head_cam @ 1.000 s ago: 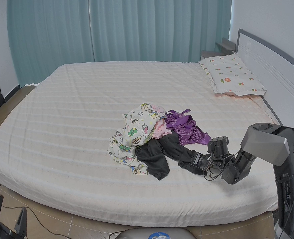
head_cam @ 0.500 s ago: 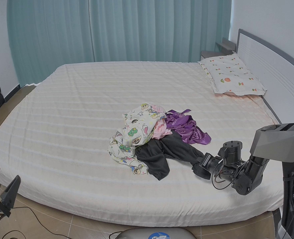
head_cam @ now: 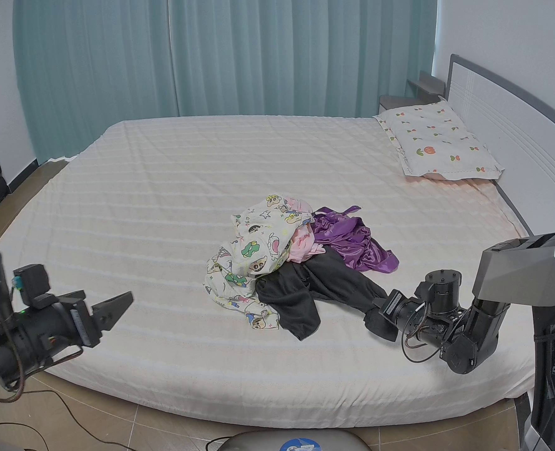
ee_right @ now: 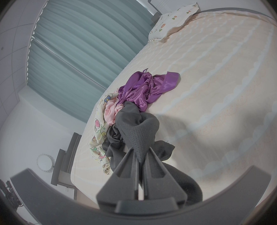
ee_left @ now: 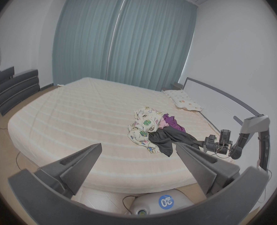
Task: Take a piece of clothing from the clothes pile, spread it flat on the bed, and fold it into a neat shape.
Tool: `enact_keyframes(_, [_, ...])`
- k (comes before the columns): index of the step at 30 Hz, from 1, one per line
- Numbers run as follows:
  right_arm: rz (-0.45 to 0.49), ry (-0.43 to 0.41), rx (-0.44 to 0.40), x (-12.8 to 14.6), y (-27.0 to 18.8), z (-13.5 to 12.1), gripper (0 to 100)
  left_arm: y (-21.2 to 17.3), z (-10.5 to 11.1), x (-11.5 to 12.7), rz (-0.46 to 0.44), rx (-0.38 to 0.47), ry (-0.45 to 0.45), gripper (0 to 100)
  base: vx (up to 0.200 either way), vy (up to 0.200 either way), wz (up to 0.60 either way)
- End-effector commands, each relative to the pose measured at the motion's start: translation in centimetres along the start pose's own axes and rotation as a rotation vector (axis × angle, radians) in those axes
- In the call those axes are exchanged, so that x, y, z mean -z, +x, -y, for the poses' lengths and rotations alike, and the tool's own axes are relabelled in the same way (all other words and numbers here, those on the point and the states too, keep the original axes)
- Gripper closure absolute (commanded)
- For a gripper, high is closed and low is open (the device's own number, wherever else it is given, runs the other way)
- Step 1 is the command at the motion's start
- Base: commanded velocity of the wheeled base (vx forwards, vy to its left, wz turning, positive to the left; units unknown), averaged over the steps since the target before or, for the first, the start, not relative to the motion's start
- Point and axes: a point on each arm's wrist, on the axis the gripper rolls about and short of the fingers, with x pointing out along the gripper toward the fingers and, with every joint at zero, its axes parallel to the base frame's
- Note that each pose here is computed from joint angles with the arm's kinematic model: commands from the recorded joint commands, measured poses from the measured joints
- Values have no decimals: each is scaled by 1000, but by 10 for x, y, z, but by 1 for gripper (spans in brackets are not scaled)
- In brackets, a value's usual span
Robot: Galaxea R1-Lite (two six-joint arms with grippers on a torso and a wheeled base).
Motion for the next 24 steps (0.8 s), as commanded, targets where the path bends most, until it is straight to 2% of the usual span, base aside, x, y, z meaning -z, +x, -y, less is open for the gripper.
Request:
enact_keyframes(1, [11, 62, -28, 7, -1, 6, 100, 229, 66, 119, -332, -64, -85, 0, 0, 0, 0])
enact_keyframes(8, [6, 60, -26, 9, -1, 6, 100, 261, 82, 132, -366, -60, -69, 0, 0, 0, 0])
enact_keyframes(14, [9, 49, -24, 10, 0, 7, 100, 286, 108, 145, -348, -12, -83, 0, 0, 0, 0])
enact_keyframes(19, [12, 44, -27, 9, 0, 6, 100, 299, 116, 135, -322, 9, -98, 0, 0, 0, 0])
enact_keyframes(24, [4, 36, -30, 13, 0, 4, 100, 301, 115, 140, -349, -12, -94, 0, 0, 0, 0])
